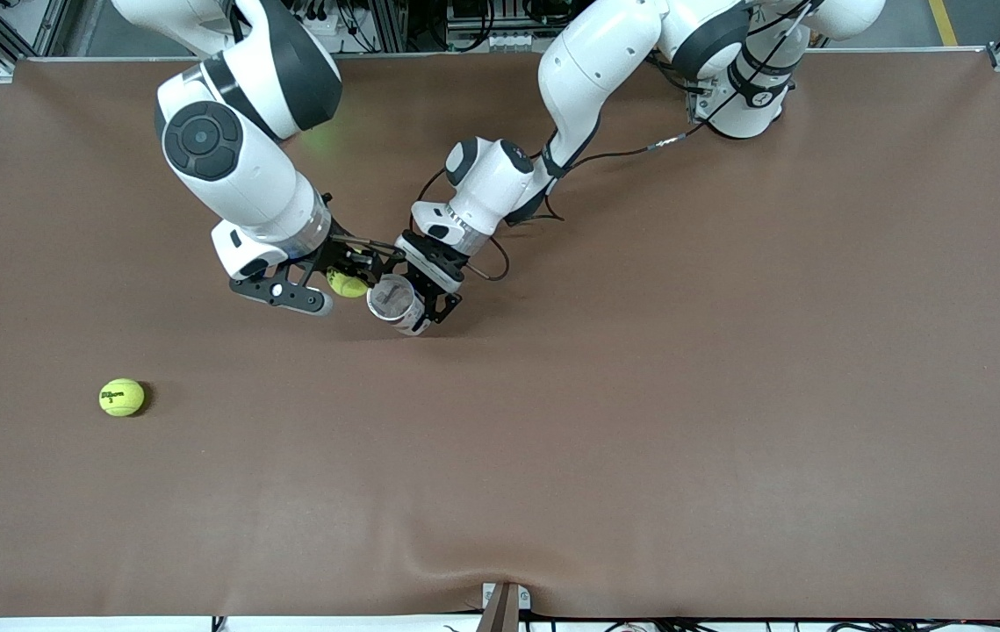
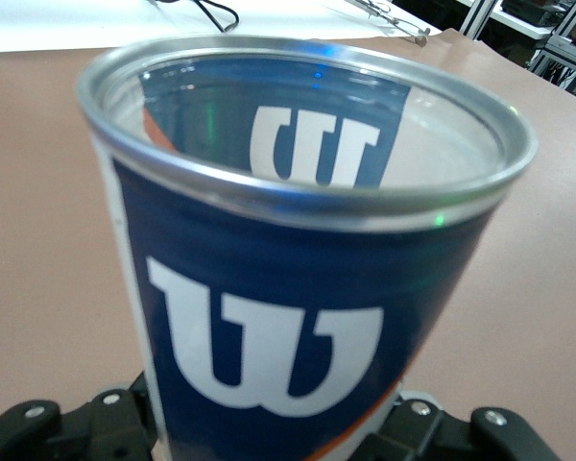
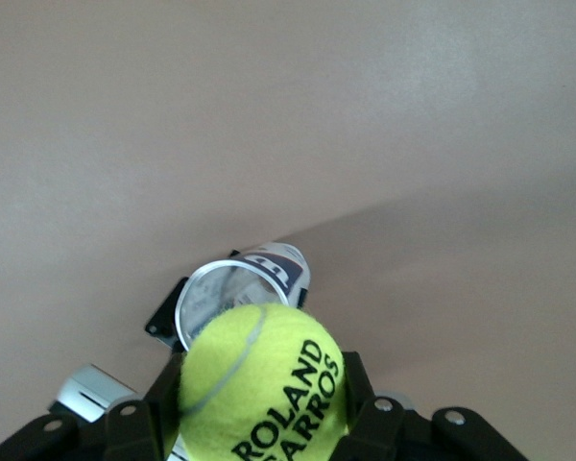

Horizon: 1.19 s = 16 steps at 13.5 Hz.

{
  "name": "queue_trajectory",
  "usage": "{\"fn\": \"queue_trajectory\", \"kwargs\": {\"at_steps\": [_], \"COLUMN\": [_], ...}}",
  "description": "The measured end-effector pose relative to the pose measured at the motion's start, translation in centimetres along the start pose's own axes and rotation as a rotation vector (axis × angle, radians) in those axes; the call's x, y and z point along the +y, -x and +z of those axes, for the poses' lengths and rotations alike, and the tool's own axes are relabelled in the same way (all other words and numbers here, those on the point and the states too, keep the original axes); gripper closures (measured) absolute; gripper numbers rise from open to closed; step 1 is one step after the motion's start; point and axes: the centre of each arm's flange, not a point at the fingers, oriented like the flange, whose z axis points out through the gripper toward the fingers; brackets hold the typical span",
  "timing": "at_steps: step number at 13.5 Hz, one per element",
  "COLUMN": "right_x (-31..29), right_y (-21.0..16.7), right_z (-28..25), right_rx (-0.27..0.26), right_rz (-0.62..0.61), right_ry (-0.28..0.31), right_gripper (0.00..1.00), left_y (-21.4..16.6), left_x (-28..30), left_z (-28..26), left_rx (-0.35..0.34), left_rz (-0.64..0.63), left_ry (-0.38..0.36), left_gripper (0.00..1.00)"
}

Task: Insert tennis ball vertically with right arm
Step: 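Hold the Roland Garros ball over the can opening with the right gripper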

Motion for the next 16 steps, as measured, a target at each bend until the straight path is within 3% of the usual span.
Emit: {"fn": "queue_trajectory", "kwargs": {"at_steps": [16], "right_x": [-3.0], "right_y": [1.0], "right_z": [5.2], "right_rx": [-0.031], "right_rz": [0.017], "right_ry": [0.022], "right_gripper": [0.33], "left_y": [1.0], "left_x": [0.7], "left_z": [0.0], "left_rx": [0.025], "left_rz": [0.047], "left_ry": [-0.024], "left_gripper": [0.22]}}
